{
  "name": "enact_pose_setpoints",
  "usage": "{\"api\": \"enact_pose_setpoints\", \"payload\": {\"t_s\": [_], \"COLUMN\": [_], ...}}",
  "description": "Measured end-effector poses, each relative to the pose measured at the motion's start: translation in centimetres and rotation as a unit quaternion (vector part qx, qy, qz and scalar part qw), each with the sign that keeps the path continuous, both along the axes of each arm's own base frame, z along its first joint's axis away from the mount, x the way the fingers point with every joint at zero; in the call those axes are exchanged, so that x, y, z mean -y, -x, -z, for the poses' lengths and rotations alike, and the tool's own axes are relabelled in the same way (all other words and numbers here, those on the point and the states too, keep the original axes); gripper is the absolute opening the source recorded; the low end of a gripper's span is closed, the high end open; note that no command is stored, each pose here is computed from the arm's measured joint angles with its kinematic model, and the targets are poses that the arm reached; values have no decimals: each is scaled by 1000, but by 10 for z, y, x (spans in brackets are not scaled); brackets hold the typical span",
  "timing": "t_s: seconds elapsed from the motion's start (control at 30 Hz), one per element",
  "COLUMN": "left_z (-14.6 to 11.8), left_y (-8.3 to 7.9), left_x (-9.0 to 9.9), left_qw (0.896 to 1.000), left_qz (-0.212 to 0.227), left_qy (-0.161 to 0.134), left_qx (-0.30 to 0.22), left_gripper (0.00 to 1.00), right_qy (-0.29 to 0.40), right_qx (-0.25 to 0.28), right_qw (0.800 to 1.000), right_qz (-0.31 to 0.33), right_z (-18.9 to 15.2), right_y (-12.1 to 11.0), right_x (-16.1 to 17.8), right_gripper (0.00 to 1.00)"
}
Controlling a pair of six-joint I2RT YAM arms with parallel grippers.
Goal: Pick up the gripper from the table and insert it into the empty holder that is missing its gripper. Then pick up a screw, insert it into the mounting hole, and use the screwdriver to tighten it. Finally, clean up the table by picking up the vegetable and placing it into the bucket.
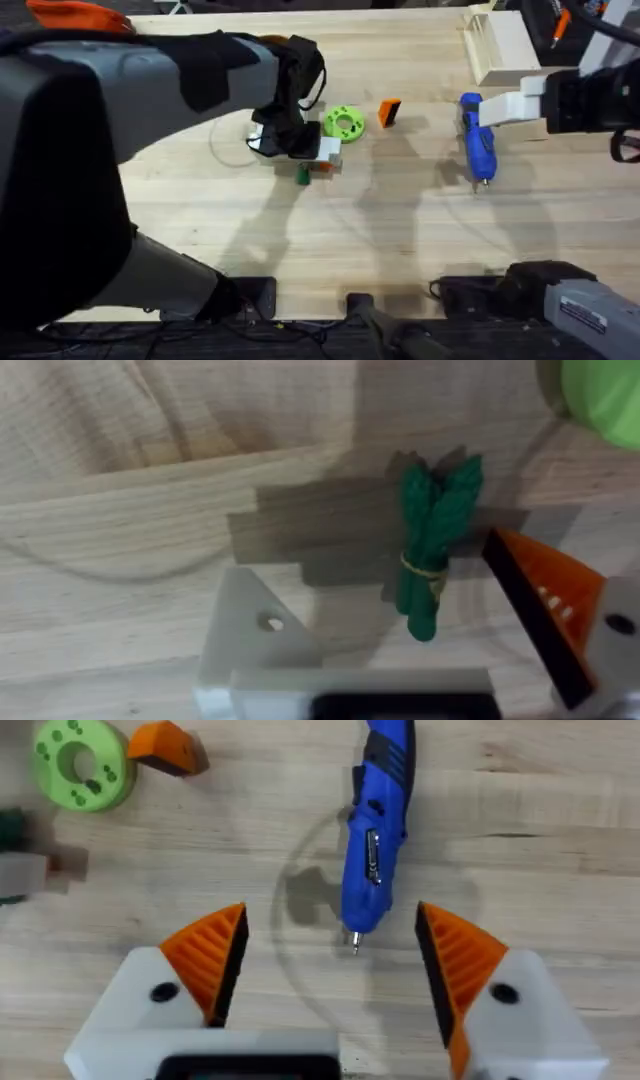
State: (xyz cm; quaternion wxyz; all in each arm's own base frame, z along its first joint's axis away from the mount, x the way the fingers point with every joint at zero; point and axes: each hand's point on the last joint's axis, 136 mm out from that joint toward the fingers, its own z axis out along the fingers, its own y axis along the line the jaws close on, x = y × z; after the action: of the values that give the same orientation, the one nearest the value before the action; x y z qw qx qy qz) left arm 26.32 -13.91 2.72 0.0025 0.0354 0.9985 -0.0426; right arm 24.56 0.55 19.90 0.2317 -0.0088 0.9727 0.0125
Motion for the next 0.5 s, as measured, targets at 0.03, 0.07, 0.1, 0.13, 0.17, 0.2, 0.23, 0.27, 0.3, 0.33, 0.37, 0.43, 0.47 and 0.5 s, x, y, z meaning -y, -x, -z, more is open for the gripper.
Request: {"api": "enact_pose_setpoints", "payload": {"t_s": [0.03, 0.07, 0.1, 0.13, 0.17, 0.2, 0.23, 0.27, 0.3, 0.33, 0.37, 0.43, 0.47, 0.5], "left_z": [0, 0, 0, 0, 0, -1, -1, -2, -3, -3, -3, -3, -3, -3], "left_y": [0, 0, 0, 0, 0, 0, -1, -1, -2, -2, -2, -2, -2, -2], "left_x": [1, 1, 2, 2, 3, 4, 4, 6, 7, 7, 8, 8, 8, 8], "left_qw": [1000, 1000, 1000, 1000, 1000, 1000, 1000, 1000, 1000, 1000, 1000, 1000, 1000, 1000], "left_qz": [0, -1, -1, -1, -1, -1, -1, -1, 0, 0, 1, 1, 1, 1], "left_qy": [1, 3, 4, 6, 7, 9, 11, 14, 16, 17, 18, 18, 18, 18], "left_qx": [-1, -2, -1, -1, -2, -2, -1, 0, 0, 0, 1, 1, 1, 1], "left_gripper": [928, 884, 842, 778, 675, 547, 403, 233, 93, 29, 8, 10, 9, 9], "right_qy": [0, 0, 0, 0, 0, 0, 0, 0, 0, 0, 0, 0, 0, 0], "right_qx": [0, 0, 0, 0, 0, 0, 0, 0, 0, 0, 0, 0, 0, 0], "right_qw": [1000, 1000, 1000, 1000, 1000, 1000, 1000, 1000, 1000, 1000, 1000, 1000, 1000, 1000], "right_qz": [0, 0, 0, 0, 0, 0, 0, 0, 0, 0, 0, 0, 0, 0], "right_z": [0, 0, 0, 0, 0, 0, 0, 0, 0, 0, 0, 0, 0, 0], "right_y": [0, 0, 0, 0, 0, 0, 0, 0, 0, 0, 0, 0, 0, 0], "right_x": [0, 0, 0, 0, 0, 0, 0, 0, 0, 0, 0, 0, 0, 0], "right_gripper": [945, 945, 945, 945, 945, 945, 945, 945, 945, 945, 945, 945, 945, 945]}}
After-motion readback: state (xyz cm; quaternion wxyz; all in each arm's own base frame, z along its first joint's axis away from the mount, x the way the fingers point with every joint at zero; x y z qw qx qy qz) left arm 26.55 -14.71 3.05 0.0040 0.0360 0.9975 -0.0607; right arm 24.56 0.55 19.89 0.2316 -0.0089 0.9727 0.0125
